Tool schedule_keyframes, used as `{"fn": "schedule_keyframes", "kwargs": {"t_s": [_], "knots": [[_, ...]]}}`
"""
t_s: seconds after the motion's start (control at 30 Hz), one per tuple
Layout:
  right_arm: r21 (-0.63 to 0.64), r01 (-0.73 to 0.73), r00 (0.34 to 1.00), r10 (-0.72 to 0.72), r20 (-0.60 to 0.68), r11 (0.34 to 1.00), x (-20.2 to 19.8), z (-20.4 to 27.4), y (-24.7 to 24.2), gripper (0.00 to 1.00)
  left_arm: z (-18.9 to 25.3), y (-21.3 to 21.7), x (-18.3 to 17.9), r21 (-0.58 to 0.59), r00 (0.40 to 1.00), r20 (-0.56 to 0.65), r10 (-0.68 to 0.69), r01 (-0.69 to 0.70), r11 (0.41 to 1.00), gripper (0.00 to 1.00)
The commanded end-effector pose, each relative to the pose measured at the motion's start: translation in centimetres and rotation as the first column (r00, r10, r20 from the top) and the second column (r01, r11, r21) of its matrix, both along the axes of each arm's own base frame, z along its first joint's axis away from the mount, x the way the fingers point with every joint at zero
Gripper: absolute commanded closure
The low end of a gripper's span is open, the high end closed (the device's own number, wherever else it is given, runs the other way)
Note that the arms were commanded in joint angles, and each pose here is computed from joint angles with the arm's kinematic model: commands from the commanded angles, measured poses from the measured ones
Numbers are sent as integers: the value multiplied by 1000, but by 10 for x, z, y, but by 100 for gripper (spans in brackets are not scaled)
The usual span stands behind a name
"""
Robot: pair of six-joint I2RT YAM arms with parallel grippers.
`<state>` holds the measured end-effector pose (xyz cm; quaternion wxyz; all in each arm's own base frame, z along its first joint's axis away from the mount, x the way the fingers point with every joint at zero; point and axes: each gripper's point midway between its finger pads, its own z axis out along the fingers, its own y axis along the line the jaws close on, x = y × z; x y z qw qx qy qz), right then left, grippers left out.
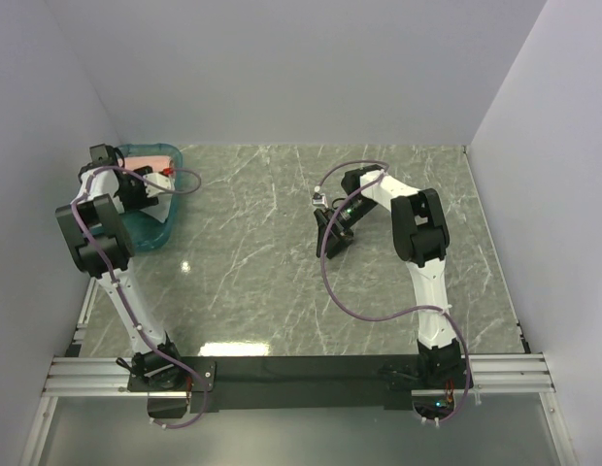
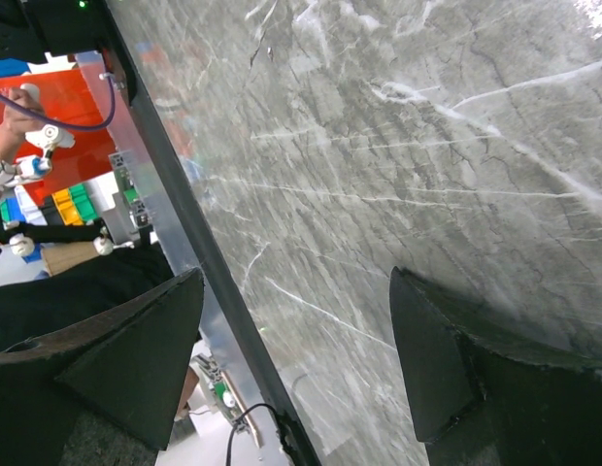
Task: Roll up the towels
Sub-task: Place the rolled towel into the container
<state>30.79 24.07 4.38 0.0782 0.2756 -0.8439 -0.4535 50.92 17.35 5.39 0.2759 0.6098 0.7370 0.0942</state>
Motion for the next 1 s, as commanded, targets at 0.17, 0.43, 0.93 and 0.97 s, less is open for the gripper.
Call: {"fn": "schedule_keyframes", "kwargs": {"t_s": [0.17, 0.43, 0.93, 0.97], "knots": [[-9, -16, 1000, 16, 17, 1000, 1, -9, -2, 16, 9, 13, -2, 43, 1000, 5, -1, 1, 999, 14], [-5, -16, 999, 16, 29, 1000, 1, -6, -2, 15, 25, 9, -9, 37, 1000, 9, -22, 22, 999, 0], [17, -24, 999, 24, 48, 1000, -3, 1, -1, 14, 88, 2, -24, 53, 996, 79, -44, 40, 998, 1], [20, -26, 998, 25, 50, 999, -3, 1, -2, 14, 91, 3, -25, 52, 996, 82, -46, 41, 998, 1]]}}
